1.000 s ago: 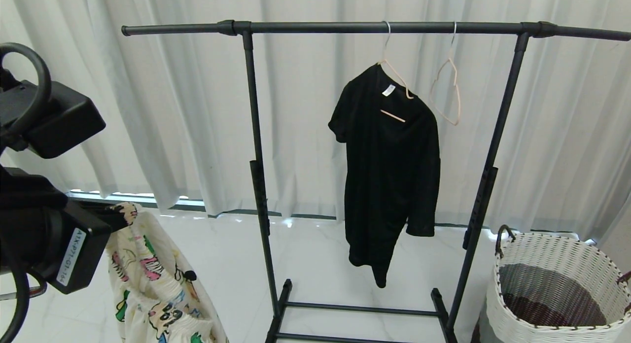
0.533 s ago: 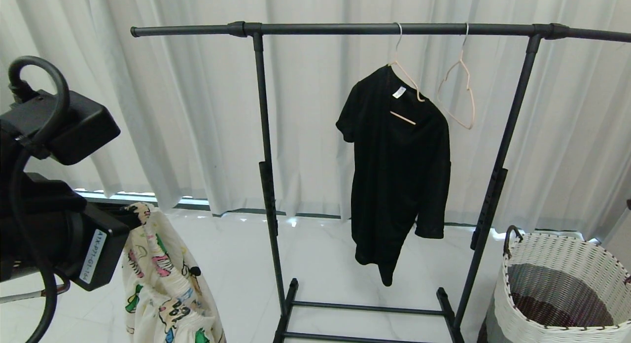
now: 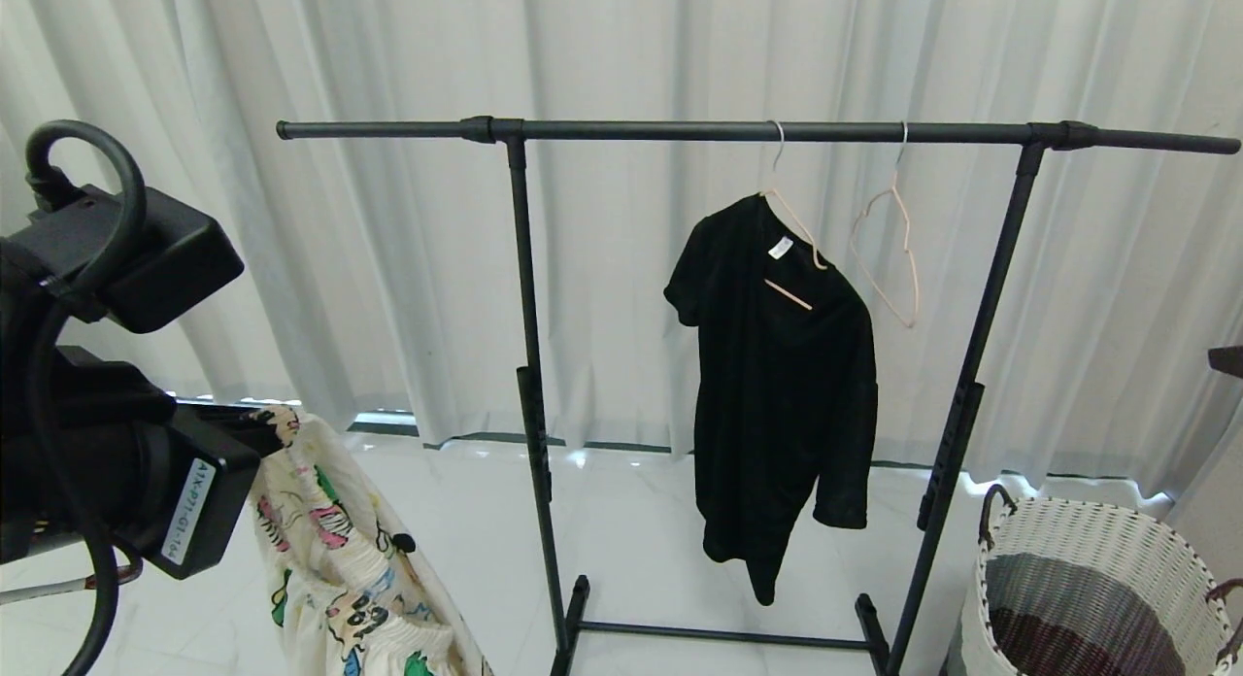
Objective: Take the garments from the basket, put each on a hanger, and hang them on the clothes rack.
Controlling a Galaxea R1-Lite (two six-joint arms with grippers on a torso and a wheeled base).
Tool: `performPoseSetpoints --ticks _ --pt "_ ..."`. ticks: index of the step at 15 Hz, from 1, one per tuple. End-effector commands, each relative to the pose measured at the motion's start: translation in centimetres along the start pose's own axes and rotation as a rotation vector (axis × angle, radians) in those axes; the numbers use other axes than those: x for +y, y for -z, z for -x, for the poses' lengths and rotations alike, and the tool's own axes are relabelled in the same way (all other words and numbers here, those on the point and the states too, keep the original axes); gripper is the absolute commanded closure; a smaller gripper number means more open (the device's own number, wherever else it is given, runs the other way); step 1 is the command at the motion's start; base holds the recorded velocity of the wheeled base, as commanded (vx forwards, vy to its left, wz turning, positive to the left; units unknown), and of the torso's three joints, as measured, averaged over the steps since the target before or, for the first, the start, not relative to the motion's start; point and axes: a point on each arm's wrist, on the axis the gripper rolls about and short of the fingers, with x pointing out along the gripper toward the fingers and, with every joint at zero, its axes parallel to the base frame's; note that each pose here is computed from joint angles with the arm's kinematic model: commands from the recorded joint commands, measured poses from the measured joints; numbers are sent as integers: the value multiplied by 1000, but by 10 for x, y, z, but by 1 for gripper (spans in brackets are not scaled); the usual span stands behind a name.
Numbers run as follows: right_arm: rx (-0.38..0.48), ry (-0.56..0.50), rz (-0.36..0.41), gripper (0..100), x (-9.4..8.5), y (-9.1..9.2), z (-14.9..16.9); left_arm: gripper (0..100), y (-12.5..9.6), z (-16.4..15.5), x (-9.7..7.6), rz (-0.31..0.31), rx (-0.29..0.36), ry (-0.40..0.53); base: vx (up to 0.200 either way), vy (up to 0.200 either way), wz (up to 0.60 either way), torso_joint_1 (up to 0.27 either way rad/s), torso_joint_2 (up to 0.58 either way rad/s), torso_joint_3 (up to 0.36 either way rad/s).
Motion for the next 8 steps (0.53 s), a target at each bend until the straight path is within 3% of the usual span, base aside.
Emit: performPoseSetpoints --ticks 1,8 --pt "11 -1 6 0 2 0 -4 100 0 0 0 -1 0 0 0 0 0 193 -461 -281" --pt "11 -8 3 0 3 -1 -5 100 3 1 0 -4 4 2 0 0 0 210 -484 -279"
